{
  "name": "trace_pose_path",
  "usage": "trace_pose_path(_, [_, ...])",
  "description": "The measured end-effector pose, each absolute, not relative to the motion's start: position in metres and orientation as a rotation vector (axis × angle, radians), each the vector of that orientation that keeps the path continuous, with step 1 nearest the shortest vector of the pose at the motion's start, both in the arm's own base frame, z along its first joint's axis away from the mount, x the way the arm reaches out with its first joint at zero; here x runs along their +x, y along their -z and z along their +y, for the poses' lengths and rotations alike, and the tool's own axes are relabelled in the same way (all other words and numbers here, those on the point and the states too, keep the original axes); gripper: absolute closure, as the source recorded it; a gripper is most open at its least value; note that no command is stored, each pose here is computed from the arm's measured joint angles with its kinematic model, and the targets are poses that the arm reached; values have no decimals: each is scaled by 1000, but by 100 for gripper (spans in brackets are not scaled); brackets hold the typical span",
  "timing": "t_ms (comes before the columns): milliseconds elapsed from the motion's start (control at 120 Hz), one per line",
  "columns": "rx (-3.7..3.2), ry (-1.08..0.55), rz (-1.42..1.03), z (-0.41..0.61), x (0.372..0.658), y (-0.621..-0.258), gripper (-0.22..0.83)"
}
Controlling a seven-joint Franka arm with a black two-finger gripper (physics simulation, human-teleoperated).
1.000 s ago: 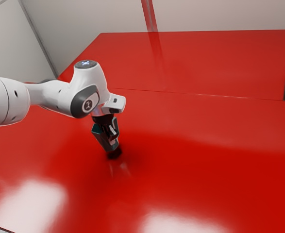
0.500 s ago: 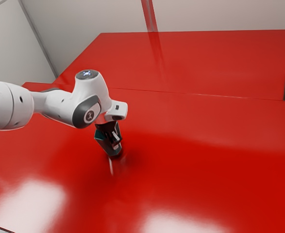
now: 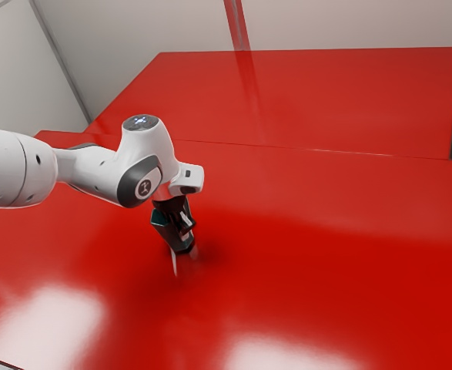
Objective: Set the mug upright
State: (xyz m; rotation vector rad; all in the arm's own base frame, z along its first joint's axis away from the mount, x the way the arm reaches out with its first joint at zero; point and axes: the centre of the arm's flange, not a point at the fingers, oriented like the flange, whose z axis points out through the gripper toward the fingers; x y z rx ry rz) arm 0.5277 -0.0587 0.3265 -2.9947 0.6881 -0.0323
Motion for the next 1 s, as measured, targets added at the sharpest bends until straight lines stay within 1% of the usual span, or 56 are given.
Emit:
trace_pose_path(167, [-3000, 31, 680, -59, 528, -326, 65])
trace_pose_path(417, [-3002, 35, 675, -59, 528, -328, 44])
trace_pose_path(592, [-3003, 44, 672, -59, 529, -332, 32])
trace_pose_path(767, [-3002, 65, 674, -61, 531, -340, 24])
trace_pose_path(1000, [-3006, 94, 666, -62, 530, -360, 20])
